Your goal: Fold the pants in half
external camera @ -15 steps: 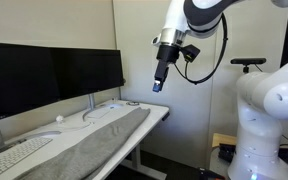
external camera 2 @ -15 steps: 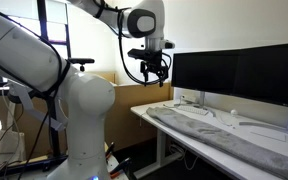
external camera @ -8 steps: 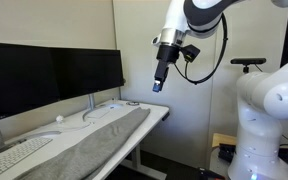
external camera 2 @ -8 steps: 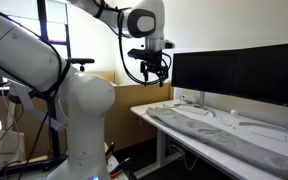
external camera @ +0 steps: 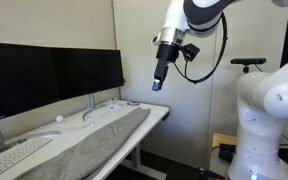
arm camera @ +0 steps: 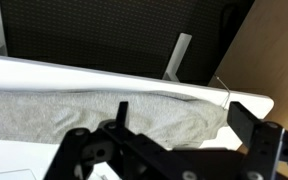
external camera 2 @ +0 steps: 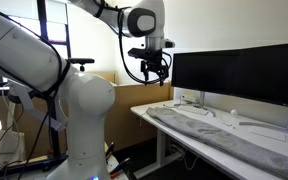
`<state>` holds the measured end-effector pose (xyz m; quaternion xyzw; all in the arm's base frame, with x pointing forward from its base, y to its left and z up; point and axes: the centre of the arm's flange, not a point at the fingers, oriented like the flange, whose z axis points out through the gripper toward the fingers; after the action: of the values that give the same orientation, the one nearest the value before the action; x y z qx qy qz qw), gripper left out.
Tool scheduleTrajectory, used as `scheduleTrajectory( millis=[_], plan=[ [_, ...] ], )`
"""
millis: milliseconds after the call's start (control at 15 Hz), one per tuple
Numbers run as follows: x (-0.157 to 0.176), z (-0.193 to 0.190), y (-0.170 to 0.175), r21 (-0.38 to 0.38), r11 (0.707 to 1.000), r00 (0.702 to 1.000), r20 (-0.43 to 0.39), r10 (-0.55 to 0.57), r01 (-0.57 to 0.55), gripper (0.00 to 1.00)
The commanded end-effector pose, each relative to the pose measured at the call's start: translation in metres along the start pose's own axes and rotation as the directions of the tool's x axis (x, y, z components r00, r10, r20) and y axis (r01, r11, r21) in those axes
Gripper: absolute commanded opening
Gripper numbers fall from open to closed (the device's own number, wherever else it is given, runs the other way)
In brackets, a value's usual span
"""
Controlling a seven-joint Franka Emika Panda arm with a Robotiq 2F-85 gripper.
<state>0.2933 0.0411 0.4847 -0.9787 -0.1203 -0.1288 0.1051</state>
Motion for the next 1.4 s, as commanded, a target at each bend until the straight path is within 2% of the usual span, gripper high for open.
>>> scheduleTrajectory(
  millis=[0,400,800,1000,1333],
  plan=[
    [0.025,-0.007,0.007,-0.012,1.0,1.0,0.0,0.007,-0.007,1.0],
    [0.084,-0.019,0.032,-0.057,0.998,0.999,-0.037,0.021,-0.023,1.0],
    [0.138,-0.036,0.079,-0.107,0.989,0.992,-0.092,0.092,-0.102,1.0],
    [0.142,-0.056,0.108,-0.136,0.979,0.984,-0.116,0.136,-0.152,1.0],
    [0.134,-0.1,0.184,-0.18,0.96,0.974,-0.12,0.193,-0.213,1.0]
  ],
)
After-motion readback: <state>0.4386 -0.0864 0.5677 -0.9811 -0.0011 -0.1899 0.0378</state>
